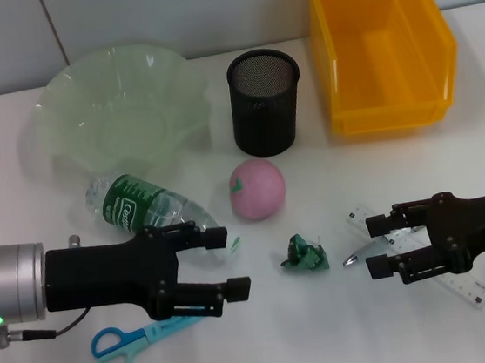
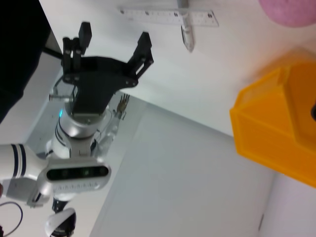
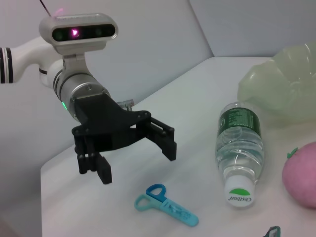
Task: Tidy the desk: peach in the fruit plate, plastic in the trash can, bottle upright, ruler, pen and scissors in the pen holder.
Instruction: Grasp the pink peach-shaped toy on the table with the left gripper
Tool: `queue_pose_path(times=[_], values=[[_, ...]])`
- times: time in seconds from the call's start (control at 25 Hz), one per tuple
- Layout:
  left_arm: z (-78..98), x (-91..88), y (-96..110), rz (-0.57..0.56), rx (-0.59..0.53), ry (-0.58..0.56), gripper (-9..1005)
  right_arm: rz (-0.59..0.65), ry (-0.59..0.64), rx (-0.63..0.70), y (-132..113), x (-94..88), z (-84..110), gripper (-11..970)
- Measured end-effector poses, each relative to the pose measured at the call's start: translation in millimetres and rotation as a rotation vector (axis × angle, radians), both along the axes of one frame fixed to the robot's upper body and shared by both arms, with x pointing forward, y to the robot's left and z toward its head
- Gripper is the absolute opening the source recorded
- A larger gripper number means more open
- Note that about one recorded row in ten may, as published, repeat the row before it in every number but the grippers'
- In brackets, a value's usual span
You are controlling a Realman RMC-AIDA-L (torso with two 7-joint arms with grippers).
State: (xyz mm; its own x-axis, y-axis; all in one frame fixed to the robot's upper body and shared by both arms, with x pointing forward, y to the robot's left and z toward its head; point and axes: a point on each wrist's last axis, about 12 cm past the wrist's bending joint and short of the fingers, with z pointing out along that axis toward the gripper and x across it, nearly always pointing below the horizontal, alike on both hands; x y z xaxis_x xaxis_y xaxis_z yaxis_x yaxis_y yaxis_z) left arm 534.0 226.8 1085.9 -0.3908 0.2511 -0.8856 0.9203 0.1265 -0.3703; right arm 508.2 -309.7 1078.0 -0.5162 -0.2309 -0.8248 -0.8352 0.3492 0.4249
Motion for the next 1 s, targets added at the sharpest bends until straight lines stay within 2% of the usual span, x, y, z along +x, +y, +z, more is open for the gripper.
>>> queue_pose_path(times=[0.8, 0.88, 0.96, 1.0], values=[[0.4, 0.2, -1, -0.011, 0.012, 0.001, 873, 0.013, 0.008, 0.005, 1, -1.9, -0.6, 791], [22.3, 10.2, -7, -0.024, -0.046, -0.086, 873, 0.013, 0.01, 0.006, 1, -2.2, -1.0, 791], [27.7, 14.3, -10, -0.025, -0.043, -0.115, 873, 0.014, 0.011, 0.006, 1, -2.4, -1.1, 791], [39.0, 26.1, -16, -0.023, -0.01, -0.178, 873, 0.014, 0.012, 0.006, 1, -2.6, -1.2, 791]])
